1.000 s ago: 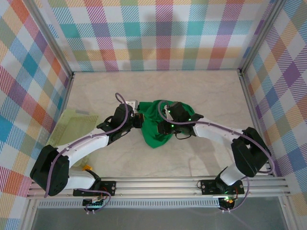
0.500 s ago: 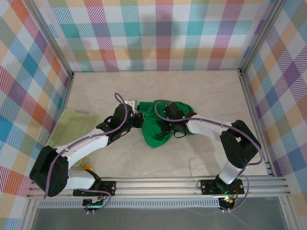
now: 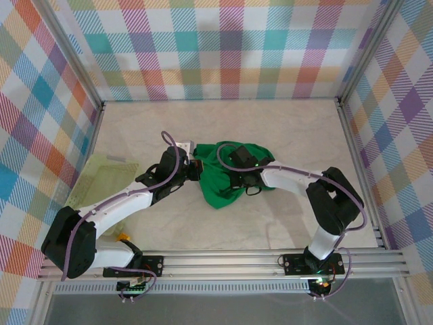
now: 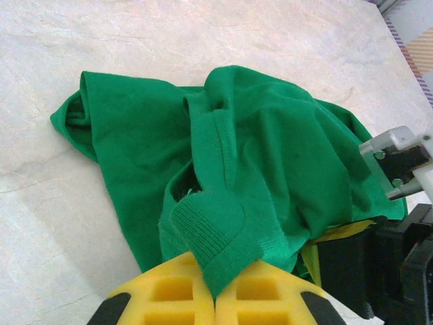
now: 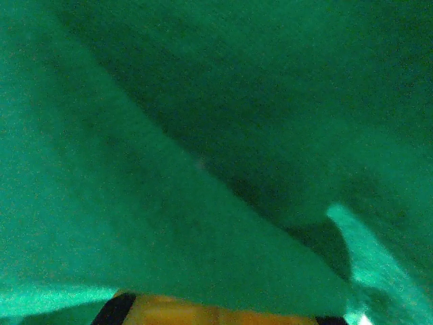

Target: Fold the inside-out t-shirt

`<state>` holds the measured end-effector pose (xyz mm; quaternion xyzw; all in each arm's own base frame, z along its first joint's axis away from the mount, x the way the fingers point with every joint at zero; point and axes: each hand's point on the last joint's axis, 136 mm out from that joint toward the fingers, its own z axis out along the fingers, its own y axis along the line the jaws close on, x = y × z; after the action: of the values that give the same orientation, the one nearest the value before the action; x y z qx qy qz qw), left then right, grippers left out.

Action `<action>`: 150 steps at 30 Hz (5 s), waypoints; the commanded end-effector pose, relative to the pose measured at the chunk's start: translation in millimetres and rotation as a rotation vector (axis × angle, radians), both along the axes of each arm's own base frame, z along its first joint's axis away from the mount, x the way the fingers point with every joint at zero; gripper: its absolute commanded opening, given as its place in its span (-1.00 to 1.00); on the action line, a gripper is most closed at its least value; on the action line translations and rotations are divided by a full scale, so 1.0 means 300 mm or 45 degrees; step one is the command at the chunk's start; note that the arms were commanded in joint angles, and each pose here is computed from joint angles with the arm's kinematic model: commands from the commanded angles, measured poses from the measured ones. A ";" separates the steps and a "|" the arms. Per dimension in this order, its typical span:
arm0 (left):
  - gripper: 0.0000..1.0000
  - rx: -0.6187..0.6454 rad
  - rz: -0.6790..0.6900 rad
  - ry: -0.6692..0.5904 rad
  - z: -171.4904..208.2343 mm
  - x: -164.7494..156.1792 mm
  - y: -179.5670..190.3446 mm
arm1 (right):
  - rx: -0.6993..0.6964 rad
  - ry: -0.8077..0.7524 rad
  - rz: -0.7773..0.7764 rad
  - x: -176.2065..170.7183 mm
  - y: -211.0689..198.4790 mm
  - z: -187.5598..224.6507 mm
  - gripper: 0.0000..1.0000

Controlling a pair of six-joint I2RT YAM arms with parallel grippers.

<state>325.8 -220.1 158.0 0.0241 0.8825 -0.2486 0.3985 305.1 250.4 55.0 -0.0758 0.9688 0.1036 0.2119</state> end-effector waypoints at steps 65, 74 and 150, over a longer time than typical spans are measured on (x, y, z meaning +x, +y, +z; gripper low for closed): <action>-1.00 0.112 0.232 0.405 -0.184 0.218 0.054 | 0.503 0.033 0.098 0.031 0.012 0.218 -0.48; -1.00 0.107 0.232 0.407 -0.186 0.203 0.058 | 0.442 0.071 0.038 0.072 0.010 0.152 -0.30; -1.00 -0.116 -0.021 0.015 0.132 0.062 -0.093 | 0.169 -0.406 0.073 0.026 -0.173 0.628 -1.00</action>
<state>346.4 -239.3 172.8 -0.0129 0.8962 -0.2685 0.3529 322.3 209.8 239.1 -0.0876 0.9073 0.1899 0.3649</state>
